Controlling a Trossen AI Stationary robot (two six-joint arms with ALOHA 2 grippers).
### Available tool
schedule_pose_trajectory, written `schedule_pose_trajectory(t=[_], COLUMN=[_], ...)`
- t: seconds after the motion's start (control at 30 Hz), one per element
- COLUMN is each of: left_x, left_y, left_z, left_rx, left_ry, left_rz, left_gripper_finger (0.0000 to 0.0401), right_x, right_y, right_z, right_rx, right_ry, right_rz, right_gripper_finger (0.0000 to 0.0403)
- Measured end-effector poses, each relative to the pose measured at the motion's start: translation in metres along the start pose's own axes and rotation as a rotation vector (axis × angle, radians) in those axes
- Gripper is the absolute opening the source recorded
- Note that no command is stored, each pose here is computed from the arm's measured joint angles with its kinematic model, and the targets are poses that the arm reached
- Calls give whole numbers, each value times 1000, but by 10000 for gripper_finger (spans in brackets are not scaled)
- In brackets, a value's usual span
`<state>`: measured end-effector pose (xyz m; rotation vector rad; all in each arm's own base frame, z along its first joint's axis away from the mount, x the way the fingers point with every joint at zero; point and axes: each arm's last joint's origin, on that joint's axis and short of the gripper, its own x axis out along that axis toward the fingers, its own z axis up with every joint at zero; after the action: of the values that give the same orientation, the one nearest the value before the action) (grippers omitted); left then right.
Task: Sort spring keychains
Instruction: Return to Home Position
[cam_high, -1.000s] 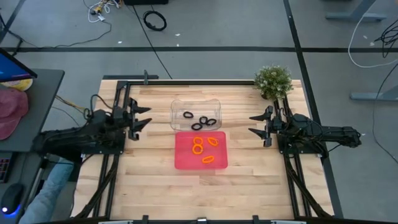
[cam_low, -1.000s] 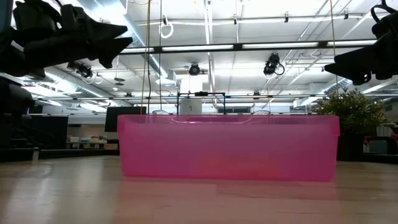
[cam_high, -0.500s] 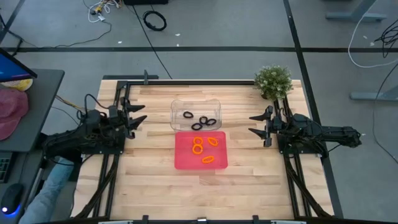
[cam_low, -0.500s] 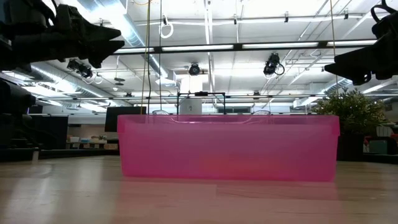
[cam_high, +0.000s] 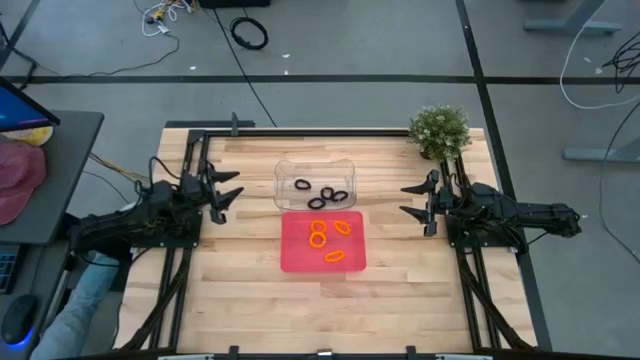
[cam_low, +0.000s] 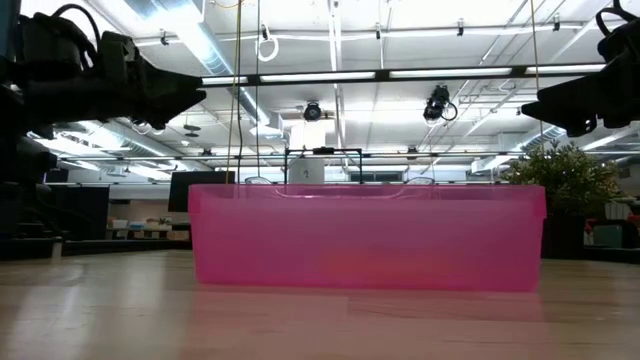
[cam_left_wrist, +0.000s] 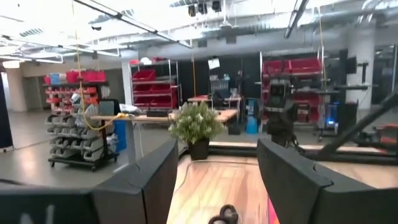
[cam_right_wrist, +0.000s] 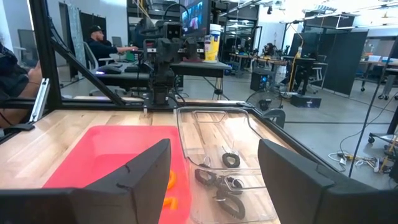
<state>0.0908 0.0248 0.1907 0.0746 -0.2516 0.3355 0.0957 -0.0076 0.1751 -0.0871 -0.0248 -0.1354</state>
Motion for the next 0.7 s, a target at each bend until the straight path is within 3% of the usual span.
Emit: schedule_pose_trajectory(t=[0.17, 0.3, 0.4, 0.7], left_x=[0, -2, -2, -2], left_y=[0, 3, 5, 0], left_z=[-2, -18, -19, -21], left_rx=[26, 71, 75, 99], left_ry=[25, 192, 207, 214], left_rz=[2, 132, 186, -2], left_gripper_finger=[222, 222, 222, 222], right_x=[0, 0, 0, 0], right_y=[0, 0, 0, 0], right_z=[0, 0, 0, 0], right_rx=[0, 0, 0, 0], right_ry=[0, -1, -1, -1], right_rz=[0, 0, 0, 0], right_gripper_finger=[247, 247, 247, 247])
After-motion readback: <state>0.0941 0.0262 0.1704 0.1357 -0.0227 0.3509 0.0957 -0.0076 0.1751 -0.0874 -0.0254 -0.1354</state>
